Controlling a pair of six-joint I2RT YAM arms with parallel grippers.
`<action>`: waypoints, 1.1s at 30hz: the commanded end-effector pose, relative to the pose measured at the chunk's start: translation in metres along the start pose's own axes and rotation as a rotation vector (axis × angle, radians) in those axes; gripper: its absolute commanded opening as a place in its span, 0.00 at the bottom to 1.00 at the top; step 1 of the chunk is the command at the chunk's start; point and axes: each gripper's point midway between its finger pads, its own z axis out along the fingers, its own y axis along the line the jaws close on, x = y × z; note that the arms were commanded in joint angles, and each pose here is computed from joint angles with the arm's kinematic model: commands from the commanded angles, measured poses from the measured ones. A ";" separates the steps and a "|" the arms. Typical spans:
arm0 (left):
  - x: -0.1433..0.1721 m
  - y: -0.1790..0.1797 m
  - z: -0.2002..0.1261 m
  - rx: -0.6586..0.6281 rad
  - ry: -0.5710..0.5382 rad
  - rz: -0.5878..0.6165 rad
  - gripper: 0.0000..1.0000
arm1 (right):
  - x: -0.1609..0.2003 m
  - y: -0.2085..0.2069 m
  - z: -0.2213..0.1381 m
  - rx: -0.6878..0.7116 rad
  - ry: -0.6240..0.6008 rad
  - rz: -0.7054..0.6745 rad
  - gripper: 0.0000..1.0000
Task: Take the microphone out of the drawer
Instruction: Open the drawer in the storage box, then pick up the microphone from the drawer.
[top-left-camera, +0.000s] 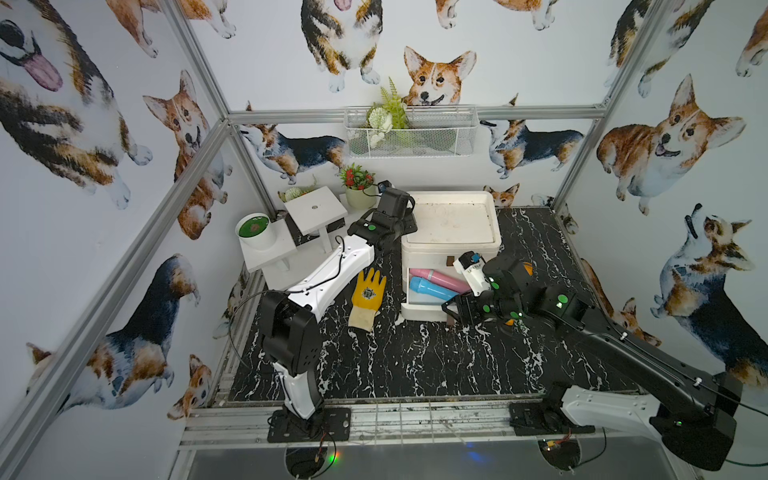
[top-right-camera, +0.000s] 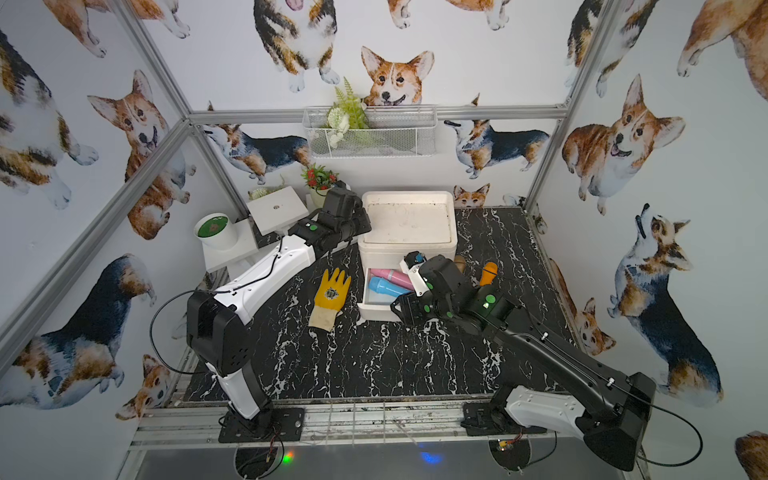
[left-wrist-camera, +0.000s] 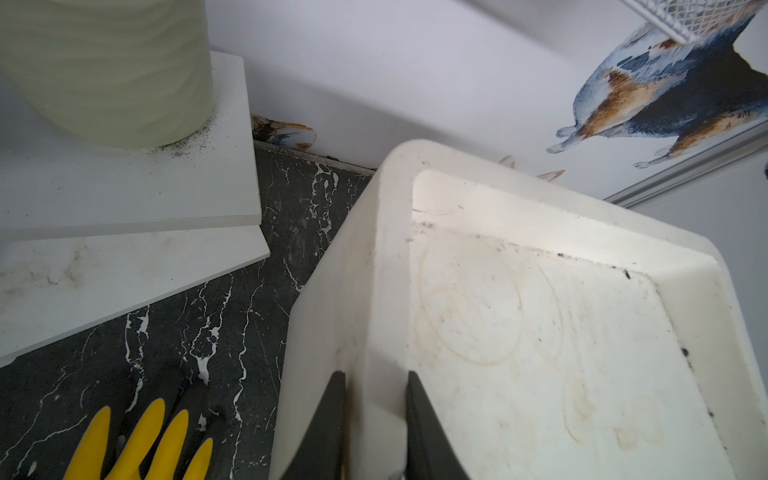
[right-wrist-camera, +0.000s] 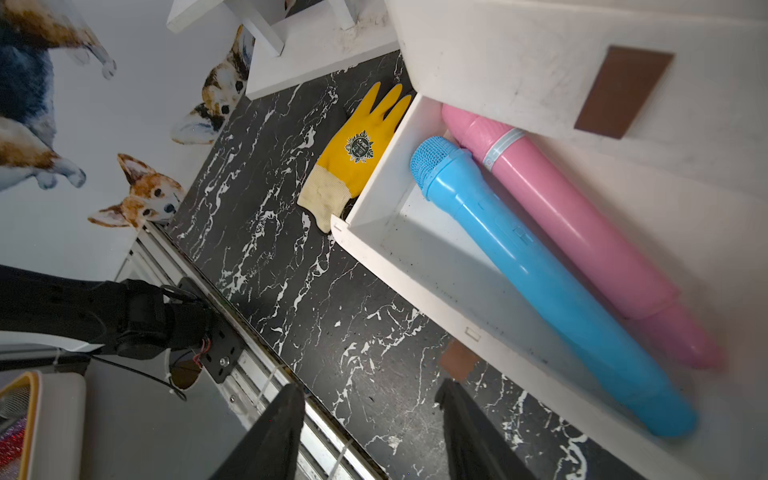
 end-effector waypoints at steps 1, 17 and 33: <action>0.048 0.020 0.007 -0.062 0.205 -0.019 0.05 | 0.008 -0.004 0.004 0.011 0.115 -0.164 0.60; 0.044 0.027 0.013 -0.078 0.221 0.066 0.05 | -0.005 -0.036 0.061 0.014 0.360 -0.414 0.55; 0.046 0.029 0.011 -0.073 0.255 0.091 0.05 | -0.011 -0.066 0.117 0.137 0.404 -0.560 0.54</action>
